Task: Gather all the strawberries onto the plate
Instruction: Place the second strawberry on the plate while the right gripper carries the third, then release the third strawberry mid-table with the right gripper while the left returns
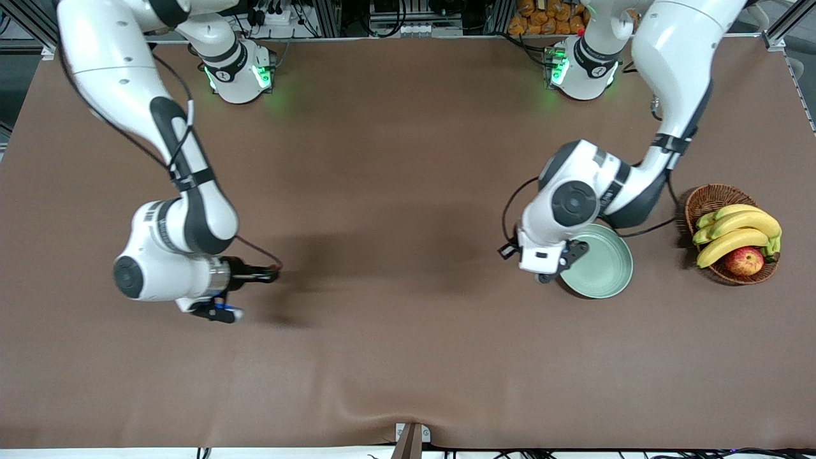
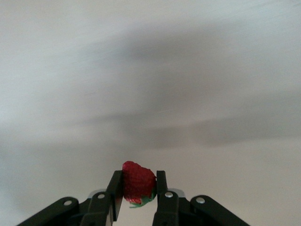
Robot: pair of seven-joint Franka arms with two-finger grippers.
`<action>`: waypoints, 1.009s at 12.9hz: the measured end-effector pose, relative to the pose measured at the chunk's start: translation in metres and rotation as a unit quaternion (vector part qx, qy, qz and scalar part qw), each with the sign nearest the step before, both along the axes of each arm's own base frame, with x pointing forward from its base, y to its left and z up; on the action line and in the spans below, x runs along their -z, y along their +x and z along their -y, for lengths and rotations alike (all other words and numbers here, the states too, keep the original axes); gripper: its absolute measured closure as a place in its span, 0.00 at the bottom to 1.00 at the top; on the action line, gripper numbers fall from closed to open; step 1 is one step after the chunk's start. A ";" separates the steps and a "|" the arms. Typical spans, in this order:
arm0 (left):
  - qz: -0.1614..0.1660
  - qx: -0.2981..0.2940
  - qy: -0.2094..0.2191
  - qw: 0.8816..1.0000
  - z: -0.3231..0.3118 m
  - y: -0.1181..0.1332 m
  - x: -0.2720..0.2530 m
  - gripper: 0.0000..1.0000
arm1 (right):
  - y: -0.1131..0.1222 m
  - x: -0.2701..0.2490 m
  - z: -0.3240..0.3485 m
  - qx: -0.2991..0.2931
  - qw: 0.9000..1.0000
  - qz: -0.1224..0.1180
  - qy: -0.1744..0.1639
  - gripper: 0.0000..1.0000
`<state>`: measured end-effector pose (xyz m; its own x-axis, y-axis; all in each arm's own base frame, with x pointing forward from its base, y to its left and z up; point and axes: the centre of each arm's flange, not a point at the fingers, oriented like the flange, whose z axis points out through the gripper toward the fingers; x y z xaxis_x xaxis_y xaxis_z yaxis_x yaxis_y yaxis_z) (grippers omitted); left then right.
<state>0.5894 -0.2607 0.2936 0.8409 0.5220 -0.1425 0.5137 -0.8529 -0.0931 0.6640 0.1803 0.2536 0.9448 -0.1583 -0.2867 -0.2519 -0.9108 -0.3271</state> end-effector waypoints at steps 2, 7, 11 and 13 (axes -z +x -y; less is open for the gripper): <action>-0.030 0.055 -0.001 0.998 -0.038 0.004 0.010 0.64 | -0.009 -0.002 -0.074 0.052 0.997 0.021 0.043 0.67; -0.076 0.139 -0.015 0.987 -0.132 0.007 0.055 0.64 | -0.076 0.037 -0.235 0.110 0.989 0.052 0.080 0.67; -0.069 0.187 -0.003 0.980 -0.166 0.011 0.080 0.64 | -0.119 0.065 -0.286 0.081 0.993 0.052 0.072 0.67; -0.066 0.204 -0.001 0.977 -0.176 0.013 0.088 0.64 | -0.126 0.072 -0.296 0.093 0.991 0.063 0.076 0.67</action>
<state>0.6022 -0.0851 0.2052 0.9534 0.1473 -0.2634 0.1152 -0.9843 -0.1337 0.5377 0.4765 0.1812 0.9335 -0.2967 -0.2015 -0.3584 -0.7906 -0.4964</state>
